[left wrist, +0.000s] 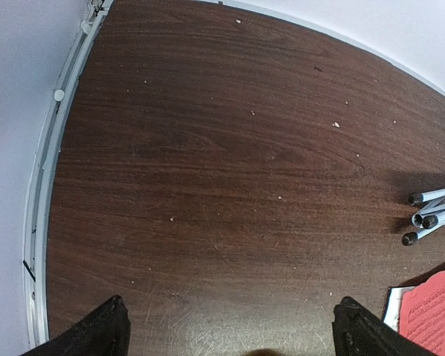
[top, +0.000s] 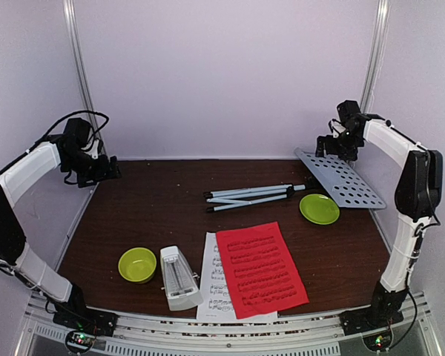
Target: Set up the instrument practice props
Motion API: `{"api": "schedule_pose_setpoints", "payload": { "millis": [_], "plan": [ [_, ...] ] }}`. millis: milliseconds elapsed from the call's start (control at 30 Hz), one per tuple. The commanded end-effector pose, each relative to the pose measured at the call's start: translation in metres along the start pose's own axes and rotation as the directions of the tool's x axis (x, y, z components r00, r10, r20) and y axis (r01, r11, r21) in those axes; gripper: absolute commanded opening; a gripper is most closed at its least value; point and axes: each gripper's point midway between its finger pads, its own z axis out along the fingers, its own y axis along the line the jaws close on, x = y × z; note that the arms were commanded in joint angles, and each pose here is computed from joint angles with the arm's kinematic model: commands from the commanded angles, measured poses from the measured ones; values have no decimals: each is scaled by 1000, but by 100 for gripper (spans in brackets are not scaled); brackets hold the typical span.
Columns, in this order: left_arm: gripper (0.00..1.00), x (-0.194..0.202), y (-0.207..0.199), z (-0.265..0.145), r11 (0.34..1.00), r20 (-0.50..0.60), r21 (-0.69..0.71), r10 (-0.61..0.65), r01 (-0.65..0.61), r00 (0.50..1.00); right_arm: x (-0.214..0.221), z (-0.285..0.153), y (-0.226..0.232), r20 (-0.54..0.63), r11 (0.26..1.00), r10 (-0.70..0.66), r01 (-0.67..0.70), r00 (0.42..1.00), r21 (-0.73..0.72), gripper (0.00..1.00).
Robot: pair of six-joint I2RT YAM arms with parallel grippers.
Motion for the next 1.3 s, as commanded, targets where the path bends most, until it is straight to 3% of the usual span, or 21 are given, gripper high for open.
{"api": "schedule_pose_setpoints", "payload": {
  "millis": [0, 367, 800, 1000, 1267],
  "plan": [
    [98, -9, -3, 2, 999, 32, 34, 28, -29, 999, 13, 9, 14, -92, 999, -42, 40, 995, -31, 100],
    [98, -7, -1, 8, 999, 20, 21, 32, -32, 999, 26, 37, 28, -196, 995, -99, 98, 976, -12, 97],
    [98, -6, -2, 15, 999, 1, 33, 36, -36, 999, 54, 86, 10, -319, 989, -98, 128, 943, 75, 91],
    [98, -3, -3, 18, 998, -8, 33, 52, -51, 999, 61, 100, 15, -340, 992, -93, 115, 936, 45, 78],
    [98, 1, -1, 20, 998, -19, 27, 59, -58, 998, 64, 108, 14, -363, 991, -104, 129, 926, 45, 51]
  ]
}}
